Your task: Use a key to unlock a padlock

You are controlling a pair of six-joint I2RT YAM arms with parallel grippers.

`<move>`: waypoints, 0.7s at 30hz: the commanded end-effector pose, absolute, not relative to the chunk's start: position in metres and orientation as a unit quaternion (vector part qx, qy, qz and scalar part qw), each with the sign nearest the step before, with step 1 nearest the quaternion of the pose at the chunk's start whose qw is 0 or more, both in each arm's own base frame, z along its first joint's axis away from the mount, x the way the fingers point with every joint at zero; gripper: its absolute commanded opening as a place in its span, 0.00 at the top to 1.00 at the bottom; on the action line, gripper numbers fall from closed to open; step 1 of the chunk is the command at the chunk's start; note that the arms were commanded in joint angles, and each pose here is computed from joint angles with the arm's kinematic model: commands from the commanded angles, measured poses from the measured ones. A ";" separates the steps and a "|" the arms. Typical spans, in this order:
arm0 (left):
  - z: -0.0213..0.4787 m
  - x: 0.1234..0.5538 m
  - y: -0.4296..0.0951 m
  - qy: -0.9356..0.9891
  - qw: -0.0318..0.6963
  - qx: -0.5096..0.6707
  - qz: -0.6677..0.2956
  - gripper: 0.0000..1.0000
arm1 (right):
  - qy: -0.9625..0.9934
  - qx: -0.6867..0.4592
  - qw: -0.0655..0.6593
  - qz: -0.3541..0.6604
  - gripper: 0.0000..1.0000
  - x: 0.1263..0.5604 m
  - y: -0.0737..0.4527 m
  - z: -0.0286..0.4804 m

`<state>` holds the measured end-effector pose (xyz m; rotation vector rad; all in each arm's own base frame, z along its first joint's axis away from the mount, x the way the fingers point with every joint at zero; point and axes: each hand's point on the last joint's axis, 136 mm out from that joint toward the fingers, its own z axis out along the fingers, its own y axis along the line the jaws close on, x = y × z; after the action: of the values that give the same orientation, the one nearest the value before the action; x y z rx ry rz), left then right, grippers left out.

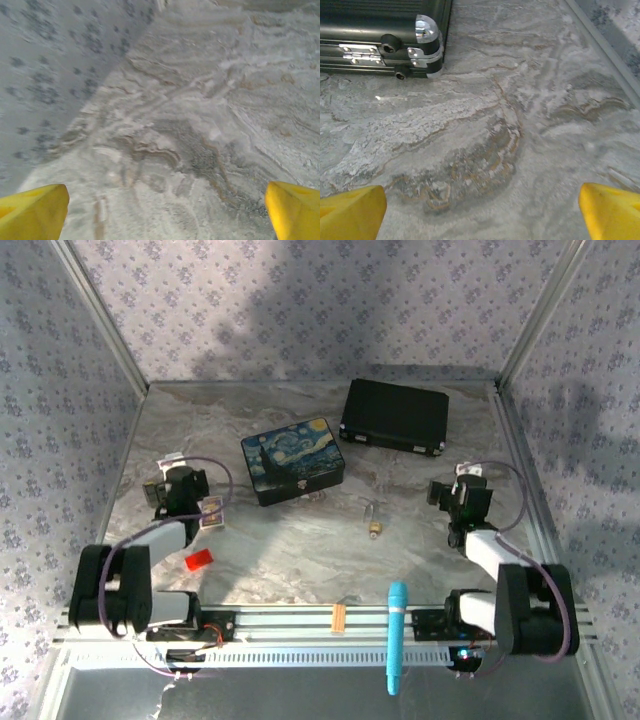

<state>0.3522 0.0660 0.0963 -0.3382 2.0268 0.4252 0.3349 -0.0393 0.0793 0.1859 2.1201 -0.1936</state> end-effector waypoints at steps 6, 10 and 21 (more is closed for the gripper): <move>0.091 0.390 0.038 0.822 0.557 -0.095 0.069 0.00 | 0.835 0.022 0.548 -0.045 0.01 0.385 -0.022 0.088; 0.091 0.391 0.036 0.818 0.564 -0.091 0.067 0.00 | 0.839 0.015 0.542 -0.032 0.01 0.390 -0.020 0.080; 0.091 0.392 0.035 0.819 0.563 -0.087 0.067 0.00 | 0.843 0.014 0.537 -0.036 0.01 0.389 -0.020 0.079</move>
<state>0.3874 0.0357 0.0832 -0.2162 1.9632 0.1662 0.3813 -0.0201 0.0675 0.0545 2.0433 -0.0844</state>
